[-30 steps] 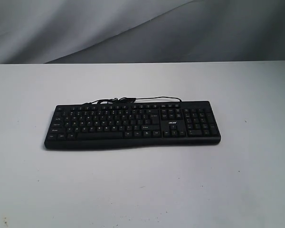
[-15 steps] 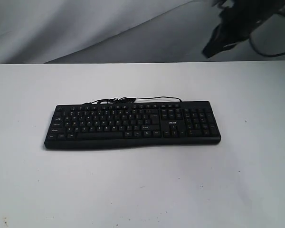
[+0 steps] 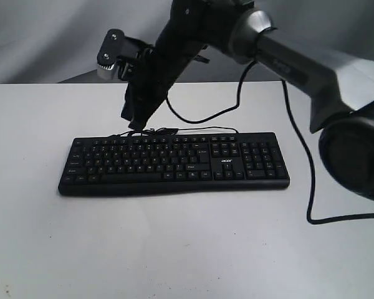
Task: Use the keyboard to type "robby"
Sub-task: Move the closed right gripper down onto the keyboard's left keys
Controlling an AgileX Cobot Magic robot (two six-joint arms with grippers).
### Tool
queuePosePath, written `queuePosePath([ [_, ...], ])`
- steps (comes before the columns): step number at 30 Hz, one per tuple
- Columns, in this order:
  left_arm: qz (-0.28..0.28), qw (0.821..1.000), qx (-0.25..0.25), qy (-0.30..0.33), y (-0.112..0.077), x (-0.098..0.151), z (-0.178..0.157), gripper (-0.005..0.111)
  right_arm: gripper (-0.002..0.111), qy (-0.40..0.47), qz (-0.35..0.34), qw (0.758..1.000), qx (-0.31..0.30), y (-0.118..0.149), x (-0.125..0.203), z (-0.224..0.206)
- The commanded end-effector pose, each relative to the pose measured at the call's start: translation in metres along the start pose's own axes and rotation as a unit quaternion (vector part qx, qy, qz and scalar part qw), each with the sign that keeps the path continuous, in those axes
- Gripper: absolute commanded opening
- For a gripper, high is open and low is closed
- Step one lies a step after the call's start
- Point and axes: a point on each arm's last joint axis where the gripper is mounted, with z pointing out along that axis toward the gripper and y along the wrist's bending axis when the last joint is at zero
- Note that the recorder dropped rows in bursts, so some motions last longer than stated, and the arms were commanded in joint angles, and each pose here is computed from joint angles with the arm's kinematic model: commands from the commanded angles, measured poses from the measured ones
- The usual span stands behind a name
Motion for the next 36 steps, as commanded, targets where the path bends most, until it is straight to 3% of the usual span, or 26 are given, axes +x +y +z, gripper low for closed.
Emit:
queuePosePath([
  [1, -0.006, 1.000, 0.000, -0.001, 0.000, 0.001, 0.000, 0.001, 0.000, 0.001, 0.005, 1.000, -0.031, 0.008, 0.003, 0.033],
  [9, -0.006, 1.000, 0.000, -0.001, 0.000, 0.001, 0.000, 0.001, 0.000, 0.005, -0.002, 1.000, -0.020, 0.016, 0.007, 0.076],
  [22, -0.006, 1.000, 0.000, -0.001, 0.000, 0.001, 0.000, 0.001, 0.000, -0.024, 0.011, 0.999, 0.027, 0.009, 0.002, 0.078],
  [36, -0.006, 1.000, 0.000, -0.001, 0.000, 0.001, 0.000, 0.001, 0.000, -0.018, 0.028, 0.999, 0.015, 0.012, 0.009, 0.095],
])
